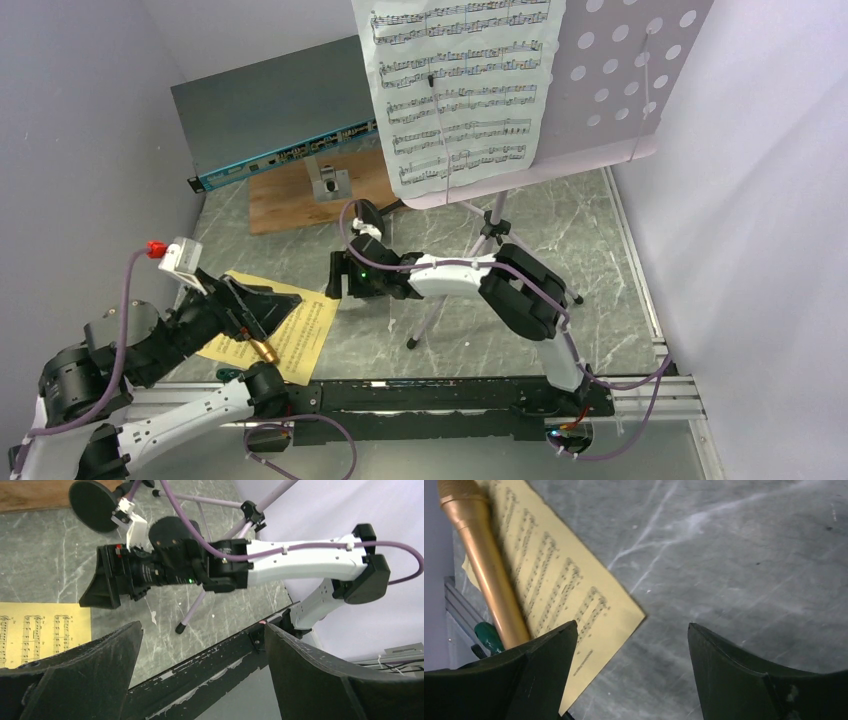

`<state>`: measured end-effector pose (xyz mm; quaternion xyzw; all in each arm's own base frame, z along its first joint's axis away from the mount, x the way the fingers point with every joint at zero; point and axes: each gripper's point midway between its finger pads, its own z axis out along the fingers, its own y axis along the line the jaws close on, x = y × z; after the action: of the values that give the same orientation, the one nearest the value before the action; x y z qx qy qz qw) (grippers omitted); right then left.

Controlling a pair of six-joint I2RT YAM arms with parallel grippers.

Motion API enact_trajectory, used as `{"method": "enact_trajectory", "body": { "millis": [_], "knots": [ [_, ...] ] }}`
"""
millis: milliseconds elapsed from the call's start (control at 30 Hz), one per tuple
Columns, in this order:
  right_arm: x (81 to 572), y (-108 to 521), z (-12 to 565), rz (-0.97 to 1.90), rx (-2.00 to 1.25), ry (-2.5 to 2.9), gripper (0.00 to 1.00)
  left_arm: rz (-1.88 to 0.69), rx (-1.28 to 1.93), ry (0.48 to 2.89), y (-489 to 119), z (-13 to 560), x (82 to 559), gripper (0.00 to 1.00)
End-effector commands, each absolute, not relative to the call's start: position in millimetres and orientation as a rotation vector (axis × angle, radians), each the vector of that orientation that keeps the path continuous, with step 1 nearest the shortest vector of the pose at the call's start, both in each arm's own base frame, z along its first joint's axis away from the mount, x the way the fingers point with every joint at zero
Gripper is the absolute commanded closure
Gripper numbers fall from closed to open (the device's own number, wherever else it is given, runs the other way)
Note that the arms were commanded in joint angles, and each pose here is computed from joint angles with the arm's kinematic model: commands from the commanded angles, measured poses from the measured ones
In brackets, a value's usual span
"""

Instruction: Set up the instrument practice props

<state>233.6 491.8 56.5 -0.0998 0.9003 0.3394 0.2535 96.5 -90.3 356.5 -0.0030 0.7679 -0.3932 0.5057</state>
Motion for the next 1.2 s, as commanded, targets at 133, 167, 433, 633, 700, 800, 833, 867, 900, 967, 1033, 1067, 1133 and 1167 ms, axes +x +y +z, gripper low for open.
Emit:
{"method": "enact_trajectory", "body": {
  "millis": [133,167,433,633,700,800,833,867,900,967,1033,1067,1133,1167],
  "knots": [
    [220,521,38,1.218,-0.275,2.534,0.21,-1.026,0.019,1.871,-108,347,92,0.04],
    [216,526,33,1.243,-0.277,2.546,0.22,-1.025,0.021,1.874,-109,345,92,0.04],
    [177,559,40,1.533,-0.292,2.563,0.36,-1.015,0.019,1.869,-104,347,92,0.03],
    [164,568,67,1.720,-0.310,2.483,0.39,-1.017,0.020,1.858,-106,347,94,0.03],
    [163,568,69,1.727,-0.315,2.468,0.39,-1.018,0.028,1.855,-110,349,95,0.03],
    [164,563,75,1.772,-0.282,2.452,0.36,-1.016,0.037,1.862,-114,350,96,0.02],
    [164,562,79,1.789,-0.271,2.447,0.34,-1.017,0.039,1.866,-115,350,97,0.02],
    [165,560,82,1.801,-0.260,2.439,0.32,-1.018,0.042,1.870,-116,350,97,0.02],
    [166,559,87,1.818,-0.249,2.426,0.31,-1.017,0.043,1.872,-117,349,97,0.02],
    [175,557,96,1.849,-0.232,2.398,0.29,-1.014,0.041,1.878,-117,348,97,0.02],
    [183,559,95,1.838,-0.246,2.406,0.30,-1.017,0.039,1.873,-118,348,98,0.02],
    [186,560,91,1.827,-0.255,2.423,0.31,-1.021,0.043,1.869,-120,348,98,0.02],
    [184,563,91,1.844,-0.285,2.427,0.37,-1.025,0.048,1.863,-122,351,99,0.02],
    [181,563,92,1.853,-0.295,2.423,0.40,-1.027,0.052,1.863,-123,352,99,0.02]
  ]
}}
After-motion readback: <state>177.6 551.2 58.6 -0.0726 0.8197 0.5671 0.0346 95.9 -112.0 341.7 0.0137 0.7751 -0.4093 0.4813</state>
